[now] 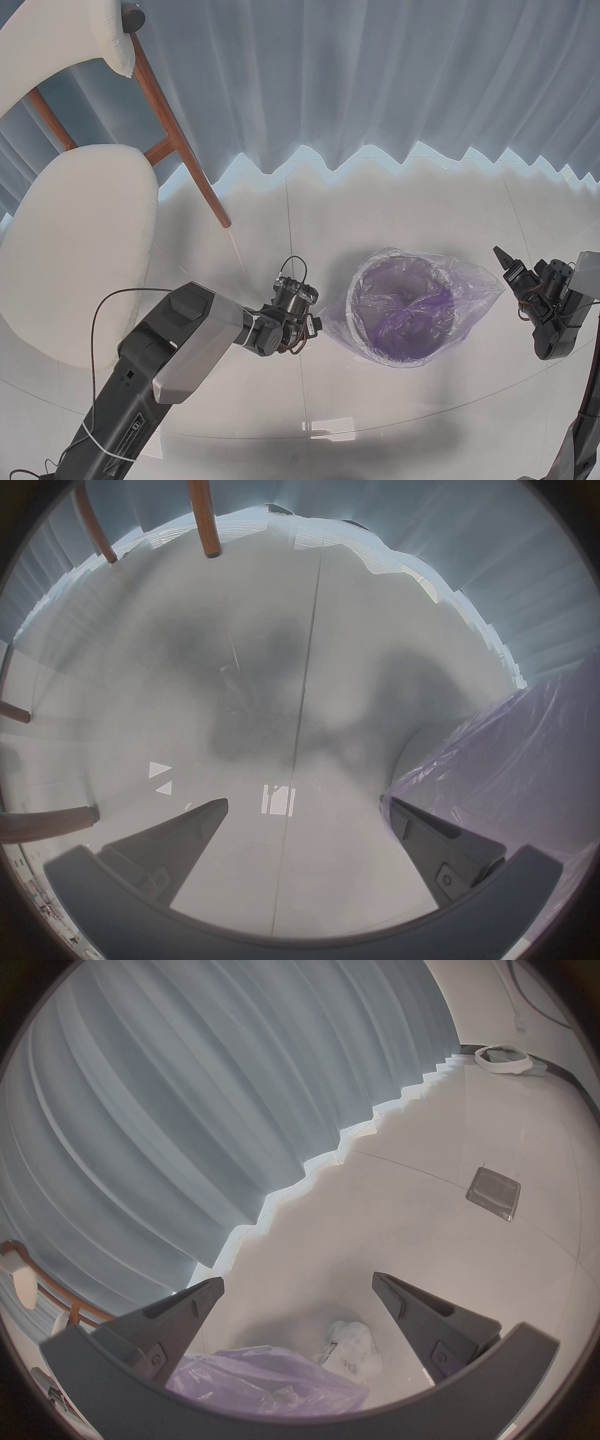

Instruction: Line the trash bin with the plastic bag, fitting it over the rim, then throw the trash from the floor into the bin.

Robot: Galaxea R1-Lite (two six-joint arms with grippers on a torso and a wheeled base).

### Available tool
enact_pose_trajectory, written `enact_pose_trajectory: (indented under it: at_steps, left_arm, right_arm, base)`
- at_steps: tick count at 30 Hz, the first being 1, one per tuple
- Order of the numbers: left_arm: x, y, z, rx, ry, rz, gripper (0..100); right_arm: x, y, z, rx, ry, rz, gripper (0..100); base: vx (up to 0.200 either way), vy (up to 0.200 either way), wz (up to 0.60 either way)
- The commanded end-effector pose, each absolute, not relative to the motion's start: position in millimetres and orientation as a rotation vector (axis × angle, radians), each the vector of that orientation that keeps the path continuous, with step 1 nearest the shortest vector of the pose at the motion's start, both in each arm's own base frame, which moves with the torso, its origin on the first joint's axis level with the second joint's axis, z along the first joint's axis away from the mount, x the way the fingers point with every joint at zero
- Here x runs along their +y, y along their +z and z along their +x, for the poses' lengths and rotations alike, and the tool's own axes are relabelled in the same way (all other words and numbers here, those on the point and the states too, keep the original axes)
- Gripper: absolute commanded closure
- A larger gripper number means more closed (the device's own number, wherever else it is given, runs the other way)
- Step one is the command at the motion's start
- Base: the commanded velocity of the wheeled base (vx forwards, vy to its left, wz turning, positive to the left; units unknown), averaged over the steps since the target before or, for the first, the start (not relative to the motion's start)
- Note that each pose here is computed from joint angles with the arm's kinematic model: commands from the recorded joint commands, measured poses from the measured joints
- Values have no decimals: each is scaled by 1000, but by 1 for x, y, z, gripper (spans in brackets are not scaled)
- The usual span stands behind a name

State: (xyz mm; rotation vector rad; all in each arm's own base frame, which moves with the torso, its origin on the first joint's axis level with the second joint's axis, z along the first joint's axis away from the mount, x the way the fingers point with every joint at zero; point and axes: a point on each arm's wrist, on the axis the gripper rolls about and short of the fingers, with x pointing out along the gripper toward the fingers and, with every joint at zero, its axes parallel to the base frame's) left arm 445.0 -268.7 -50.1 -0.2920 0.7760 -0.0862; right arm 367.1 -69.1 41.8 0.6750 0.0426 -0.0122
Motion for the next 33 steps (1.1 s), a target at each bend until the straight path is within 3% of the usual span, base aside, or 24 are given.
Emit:
enact_pose_trajectory:
  at_steps: [1,6,12,20,33]
  left_arm:
    - [-269,-25,438,754,-87,-319,0]
    - [-265,22,422,729,-79,-412,0]
    - [-248,39,395,775,-52,-425,0]
    - [-214,90,344,677,-90,-553,0]
    - [-180,127,296,544,-161,-618,0]
  right_arm:
    - [-69,45,355,54,-21,694,0]
    - [-65,41,339,110,-39,713,0]
    - [-61,23,330,208,-70,717,0]
    - [-63,24,299,329,-152,741,0]
    - [-26,-18,315,437,-60,725,0]
  base:
    - [0,0,0]
    - [0,0,0]
    - [0,0,0]
    - [0,0,0]
    - [0,0,0]
